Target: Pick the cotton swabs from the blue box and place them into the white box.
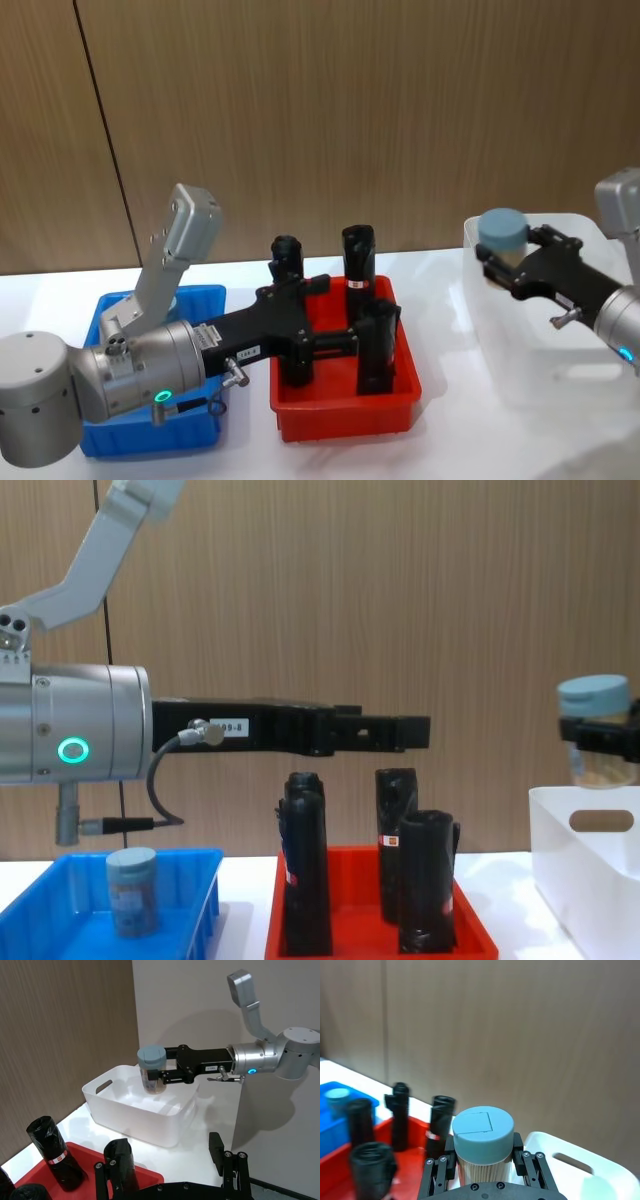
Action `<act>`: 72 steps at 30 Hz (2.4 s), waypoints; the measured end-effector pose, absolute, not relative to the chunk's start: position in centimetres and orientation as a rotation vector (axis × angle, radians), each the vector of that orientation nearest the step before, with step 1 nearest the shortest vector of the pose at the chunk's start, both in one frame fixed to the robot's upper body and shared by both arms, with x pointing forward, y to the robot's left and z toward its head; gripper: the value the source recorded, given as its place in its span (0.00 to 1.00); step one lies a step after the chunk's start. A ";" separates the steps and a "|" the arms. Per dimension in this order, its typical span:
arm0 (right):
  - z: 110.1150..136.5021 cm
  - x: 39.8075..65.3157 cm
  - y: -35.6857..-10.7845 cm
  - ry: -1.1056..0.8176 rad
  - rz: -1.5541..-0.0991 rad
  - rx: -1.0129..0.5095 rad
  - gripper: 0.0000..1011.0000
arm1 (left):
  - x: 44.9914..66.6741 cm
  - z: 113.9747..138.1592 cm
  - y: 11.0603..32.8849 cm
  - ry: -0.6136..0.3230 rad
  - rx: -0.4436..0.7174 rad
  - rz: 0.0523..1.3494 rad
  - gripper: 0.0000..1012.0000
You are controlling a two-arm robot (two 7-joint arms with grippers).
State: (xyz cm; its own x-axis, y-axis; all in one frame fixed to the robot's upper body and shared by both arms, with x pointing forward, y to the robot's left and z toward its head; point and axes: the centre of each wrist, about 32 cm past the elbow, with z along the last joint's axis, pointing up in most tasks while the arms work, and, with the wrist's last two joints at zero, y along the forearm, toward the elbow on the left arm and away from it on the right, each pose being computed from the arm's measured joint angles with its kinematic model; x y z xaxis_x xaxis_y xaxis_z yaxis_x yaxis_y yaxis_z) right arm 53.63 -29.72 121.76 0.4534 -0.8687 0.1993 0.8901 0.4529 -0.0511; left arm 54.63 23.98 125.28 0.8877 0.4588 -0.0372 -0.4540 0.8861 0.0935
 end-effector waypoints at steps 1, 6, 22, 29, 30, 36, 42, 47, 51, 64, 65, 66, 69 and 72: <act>121.6 53.9 -30.0 -0.146 -1.115 -0.158 0.63 | 54.6 125.3 24.0 0.059 0.083 0.475 0.99; 121.1 54.7 -30.8 -0.125 -1.189 -0.164 0.63 | 54.6 125.3 24.0 0.059 0.083 0.475 0.99; 117.8 58.8 -32.9 -0.017 -1.397 -0.227 0.68 | 54.6 125.3 24.0 0.059 0.083 0.475 0.99; 116.7 59.7 -33.2 0.008 -1.425 -0.245 0.87 | 54.6 125.3 24.0 0.059 0.083 0.475 0.99; 116.6 59.9 -33.2 0.012 -1.428 -0.248 0.92 | 54.6 125.3 24.0 0.059 0.083 0.475 0.99; 116.2 60.2 -33.2 0.022 -1.437 -0.251 0.99 | 54.6 125.3 24.0 0.059 0.083 0.475 0.99; 116.0 60.4 -33.2 0.029 -1.442 -0.252 0.99 | 54.6 125.3 24.0 0.059 0.083 0.475 0.99; 116.0 60.4 -33.2 0.029 -1.442 -0.252 0.99 | 54.6 125.3 24.0 0.059 0.084 0.478 0.99; 116.0 60.2 -33.0 0.025 -1.438 -0.249 0.99 | 54.5 125.1 23.9 0.054 0.086 0.493 0.99; 115.8 58.2 -31.4 -0.005 -1.405 -0.213 0.99 | 53.6 124.2 23.1 -0.006 0.105 0.620 0.99; 115.8 57.8 -31.2 -0.008 -1.400 -0.208 0.99 | 53.5 124.1 23.0 -0.010 0.106 0.628 0.99; 115.8 57.7 -31.1 -0.010 -1.397 -0.205 0.99 | 53.5 124.0 23.0 -0.015 0.106 0.637 0.99; 115.8 57.0 -30.6 -0.015 -1.388 -0.193 0.99 | 53.2 123.8 22.8 -0.032 0.109 0.672 0.99; 115.8 56.4 -30.2 -0.022 -1.378 -0.183 0.99 | 52.9 123.5 22.5 -0.053 0.112 0.713 0.99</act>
State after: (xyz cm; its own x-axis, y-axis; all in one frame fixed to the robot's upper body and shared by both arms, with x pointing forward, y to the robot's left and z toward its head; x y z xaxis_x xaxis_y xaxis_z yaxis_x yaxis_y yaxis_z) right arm 56.38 -30.18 115.80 0.1937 -0.9734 0.1224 0.9768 0.1798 -0.1165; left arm 52.90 22.52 123.48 0.7555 0.6494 0.0865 -0.6551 0.7509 0.0842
